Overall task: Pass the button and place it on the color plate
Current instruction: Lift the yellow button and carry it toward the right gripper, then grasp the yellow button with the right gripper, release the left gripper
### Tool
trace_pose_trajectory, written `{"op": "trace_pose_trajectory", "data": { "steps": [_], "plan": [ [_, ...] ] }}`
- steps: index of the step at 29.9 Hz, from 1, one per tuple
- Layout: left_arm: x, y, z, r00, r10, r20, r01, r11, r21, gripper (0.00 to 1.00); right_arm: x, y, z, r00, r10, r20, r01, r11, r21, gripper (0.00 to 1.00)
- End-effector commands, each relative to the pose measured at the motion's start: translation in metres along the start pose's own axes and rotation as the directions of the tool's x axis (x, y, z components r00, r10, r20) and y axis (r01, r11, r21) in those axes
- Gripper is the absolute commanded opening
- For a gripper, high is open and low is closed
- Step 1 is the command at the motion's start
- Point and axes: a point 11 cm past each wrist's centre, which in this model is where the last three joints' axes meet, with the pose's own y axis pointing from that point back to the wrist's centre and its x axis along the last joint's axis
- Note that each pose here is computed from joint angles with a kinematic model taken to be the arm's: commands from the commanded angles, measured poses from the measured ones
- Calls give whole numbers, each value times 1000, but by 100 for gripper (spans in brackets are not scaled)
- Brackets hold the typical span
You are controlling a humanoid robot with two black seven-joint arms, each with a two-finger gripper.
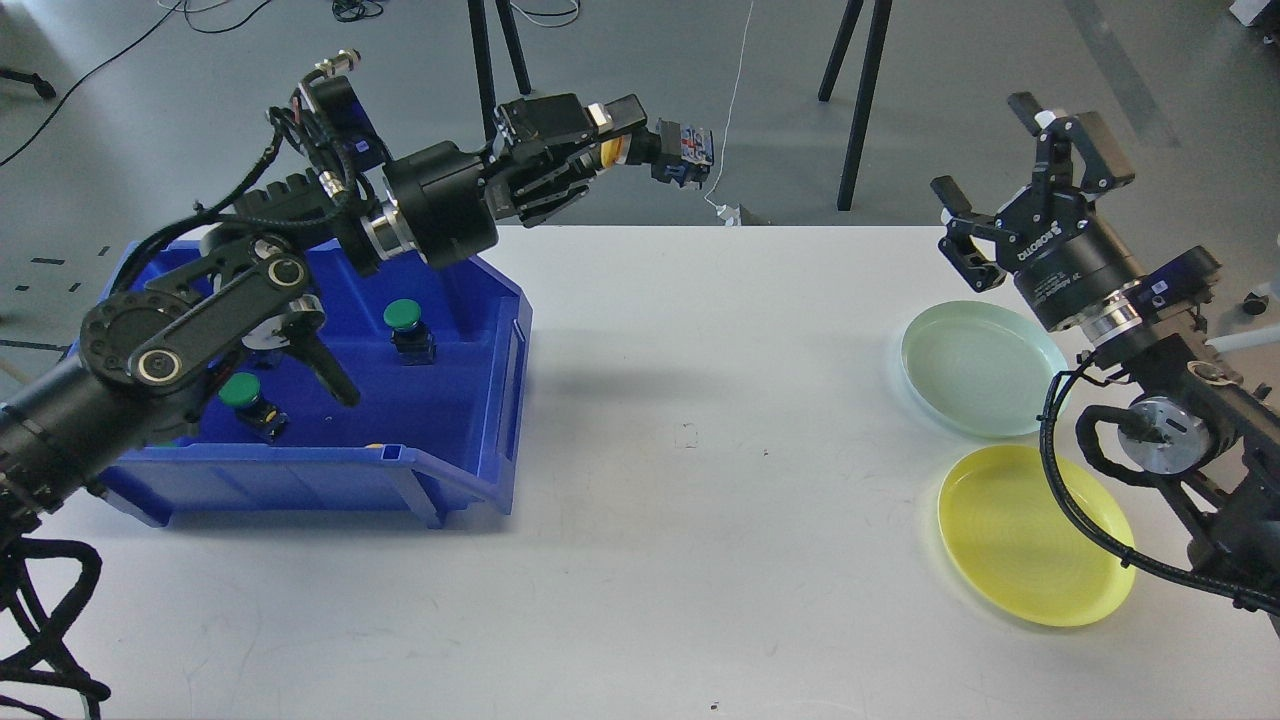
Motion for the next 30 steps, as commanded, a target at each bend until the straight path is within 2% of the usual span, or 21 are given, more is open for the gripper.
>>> {"op": "trace_pose_trajectory", "data": {
  "steps": [1,5,15,30],
  "plan": [
    [-11,-4,-9,999,-12,-29,12,1000,1,11,-36,-13,32,998,-41,47,43,999,-30,99],
    [-23,-17,-8,998,-35,-49,34,999,-22,11,-64,-24,46,993,-85,82,87,996,-25,99],
    [-25,-15,-14,998,-28,-62,28,1000,-13,11,-113,-36,51,970,-190,154,190,982,10,99],
    [-24,-14,-16,998,-25,-63,24,1000,-9,11,-127,-38,39,956,-245,159,241,970,40,99]
  ]
}}
